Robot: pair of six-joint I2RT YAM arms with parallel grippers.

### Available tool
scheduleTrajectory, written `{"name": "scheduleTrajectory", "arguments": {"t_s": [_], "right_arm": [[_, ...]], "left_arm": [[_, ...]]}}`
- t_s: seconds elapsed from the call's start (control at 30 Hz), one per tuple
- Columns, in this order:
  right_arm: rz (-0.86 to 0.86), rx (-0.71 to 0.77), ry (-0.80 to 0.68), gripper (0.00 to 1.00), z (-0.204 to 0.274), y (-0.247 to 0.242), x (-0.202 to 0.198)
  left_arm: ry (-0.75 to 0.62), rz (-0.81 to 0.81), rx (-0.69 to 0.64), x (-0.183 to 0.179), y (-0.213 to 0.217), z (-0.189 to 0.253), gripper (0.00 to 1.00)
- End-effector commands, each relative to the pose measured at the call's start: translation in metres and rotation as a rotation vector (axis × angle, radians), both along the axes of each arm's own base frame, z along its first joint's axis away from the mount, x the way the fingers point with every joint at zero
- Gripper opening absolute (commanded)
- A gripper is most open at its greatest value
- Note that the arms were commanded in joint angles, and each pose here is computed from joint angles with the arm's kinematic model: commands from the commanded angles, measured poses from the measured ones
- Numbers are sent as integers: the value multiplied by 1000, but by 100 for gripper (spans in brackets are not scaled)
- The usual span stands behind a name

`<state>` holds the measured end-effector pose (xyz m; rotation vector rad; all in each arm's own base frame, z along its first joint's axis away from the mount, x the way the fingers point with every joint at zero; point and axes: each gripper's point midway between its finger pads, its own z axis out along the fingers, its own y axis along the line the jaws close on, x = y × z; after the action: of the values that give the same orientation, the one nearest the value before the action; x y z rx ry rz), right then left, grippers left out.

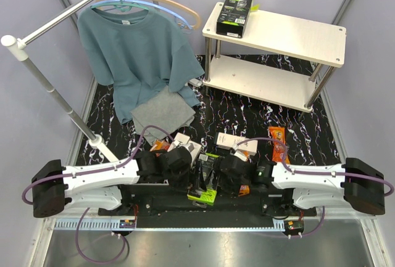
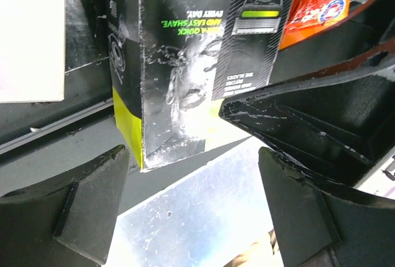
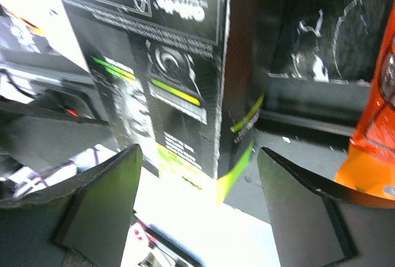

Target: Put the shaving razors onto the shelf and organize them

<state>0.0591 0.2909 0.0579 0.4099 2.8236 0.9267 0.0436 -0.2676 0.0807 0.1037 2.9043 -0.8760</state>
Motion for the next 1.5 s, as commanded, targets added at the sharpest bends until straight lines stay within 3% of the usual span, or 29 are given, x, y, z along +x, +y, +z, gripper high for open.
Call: {"name": "scheduleTrajectory", "arguments": {"t_s": [0.0,0.17,0.5,0.77,1.13,1.47], "right_arm": [[-68,129,-64,86,17,17,14],[-123,129,-90,85,6,15,24],[-232,-22,-99,82,-16,3,40],[-196,-132,-71,83,-37,22,40],[-92,-208,60,83,-70,39,4],[-66,-280,49,93,-72,31,-5]], "left_arm": [[-42,28,-56,10,-13,8,89],[-51,18,-54,11,-15,8,89],[-76,-6,-82,13,-19,16,89],[-87,-8,-96,15,-23,20,90],[-107,27,-65,21,-17,22,90],[-94,40,-27,20,-12,14,90]]}}
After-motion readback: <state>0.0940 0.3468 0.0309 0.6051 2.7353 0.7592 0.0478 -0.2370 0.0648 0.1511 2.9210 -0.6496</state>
